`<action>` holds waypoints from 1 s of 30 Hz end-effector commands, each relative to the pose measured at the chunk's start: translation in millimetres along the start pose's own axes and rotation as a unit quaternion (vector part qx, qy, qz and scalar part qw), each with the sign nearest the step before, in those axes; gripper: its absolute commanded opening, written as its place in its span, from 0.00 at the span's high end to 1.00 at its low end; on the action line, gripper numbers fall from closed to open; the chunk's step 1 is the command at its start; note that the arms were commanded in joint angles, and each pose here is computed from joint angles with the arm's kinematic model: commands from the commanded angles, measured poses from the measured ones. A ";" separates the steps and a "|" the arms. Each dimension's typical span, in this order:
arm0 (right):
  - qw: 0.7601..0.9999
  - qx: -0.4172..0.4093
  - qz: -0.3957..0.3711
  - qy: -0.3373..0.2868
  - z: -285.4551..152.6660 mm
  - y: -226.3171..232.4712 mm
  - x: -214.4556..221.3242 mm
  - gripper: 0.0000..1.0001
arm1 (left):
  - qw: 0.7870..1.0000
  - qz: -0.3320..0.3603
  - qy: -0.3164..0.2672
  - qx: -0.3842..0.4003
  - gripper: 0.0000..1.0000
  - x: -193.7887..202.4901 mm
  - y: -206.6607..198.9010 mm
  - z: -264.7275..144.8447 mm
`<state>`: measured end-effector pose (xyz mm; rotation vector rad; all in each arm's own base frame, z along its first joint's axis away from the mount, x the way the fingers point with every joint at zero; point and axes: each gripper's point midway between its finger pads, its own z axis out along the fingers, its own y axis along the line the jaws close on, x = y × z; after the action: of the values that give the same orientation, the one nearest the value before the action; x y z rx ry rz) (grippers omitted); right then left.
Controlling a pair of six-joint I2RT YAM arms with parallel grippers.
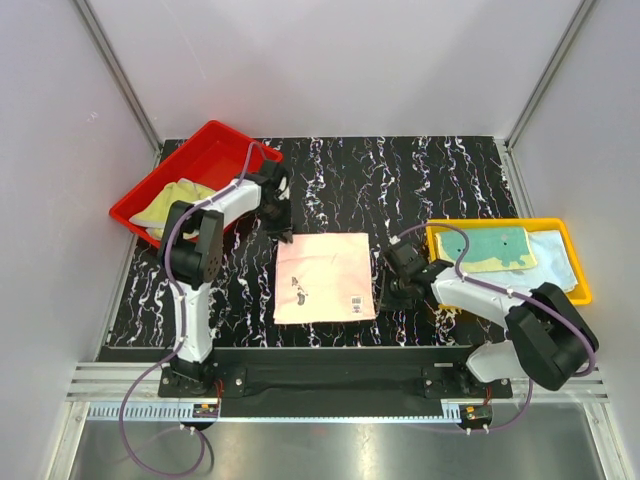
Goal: Fold and stack the towels
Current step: Fold the towel
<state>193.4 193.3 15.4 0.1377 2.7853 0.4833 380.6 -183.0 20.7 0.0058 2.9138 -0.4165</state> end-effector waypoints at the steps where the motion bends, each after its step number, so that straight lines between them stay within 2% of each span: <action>1: 1.000 0.002 0.017 -0.014 -10.9 5.0 -4.2 0.85 | 0.998 0.021 0.003 0.063 0.75 -11.2 -28.2 9.3; 5: 0.998 0.017 -0.007 -0.061 -28.9 13.4 -35.7 0.82 | 0.997 0.031 -0.028 0.060 0.74 -23.9 -36.3 -18.1; 8: 0.994 0.013 -0.043 -0.102 -39.2 31.5 -77.4 0.82 | 0.998 0.013 -0.056 0.009 0.68 -33.6 -26.5 -46.5; 9: 0.993 0.004 -0.054 -0.107 -39.7 38.9 -87.0 0.83 | 0.996 0.005 -0.081 -0.032 0.66 -39.8 -15.8 -62.6; 12: 0.989 -0.010 -0.082 -0.122 -35.1 58.5 -121.8 0.85 | 0.994 -0.022 -0.082 -0.064 0.64 -22.0 -2.9 -79.0; 14: 0.989 -0.018 -0.092 -0.116 -21.8 65.4 -137.3 0.86 | 0.993 -0.035 -0.103 -0.042 0.64 -14.0 -8.7 -95.4; 15: 0.988 -0.020 -0.086 -0.123 -18.5 64.2 -149.6 0.86 | 0.996 -0.043 -0.073 -0.027 0.64 11.6 -7.5 -83.5; 16: 0.989 -0.020 -0.087 -0.119 -8.7 66.3 -157.6 0.87 | 0.994 -0.044 -0.097 0.005 0.64 14.2 -17.2 -92.6; 17: 0.989 -0.027 -0.089 -0.112 -2.8 68.3 -160.3 0.87 | 0.994 -0.055 -0.089 0.022 0.64 25.1 -20.7 -88.8; 18: 0.990 -0.029 -0.085 -0.109 7.1 69.0 -168.6 0.87 | 0.996 -0.062 -0.055 0.031 0.64 56.5 -18.4 -74.1; 19: 0.990 -0.036 -0.087 -0.106 11.0 71.5 -171.1 0.88 | 0.995 -0.059 -0.069 0.050 0.64 58.6 -25.3 -76.5; 21: 0.990 -0.034 -0.090 -0.105 24.9 72.1 -178.6 0.88 | 0.995 -0.068 -0.047 0.062 0.64 82.4 -31.3 -66.6; 24: 0.991 -0.011 -0.090 -0.099 46.0 59.6 -183.6 0.89 | 0.994 -0.082 -0.019 0.066 0.64 117.1 -31.4 -48.3; 26: 0.992 -0.001 -0.084 -0.095 55.0 49.0 -186.3 0.92 | 0.994 -0.103 -0.008 0.044 0.64 141.3 -16.9 -32.9; 30: 0.993 0.030 -0.077 -0.085 67.4 26.4 -179.9 0.93 | 0.991 -0.129 0.016 0.031 0.64 168.5 -2.5 -8.2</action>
<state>372.1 222.7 17.1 -0.0210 2.6548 0.3834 211.4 -187.7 16.5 -0.2689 2.9717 -0.5607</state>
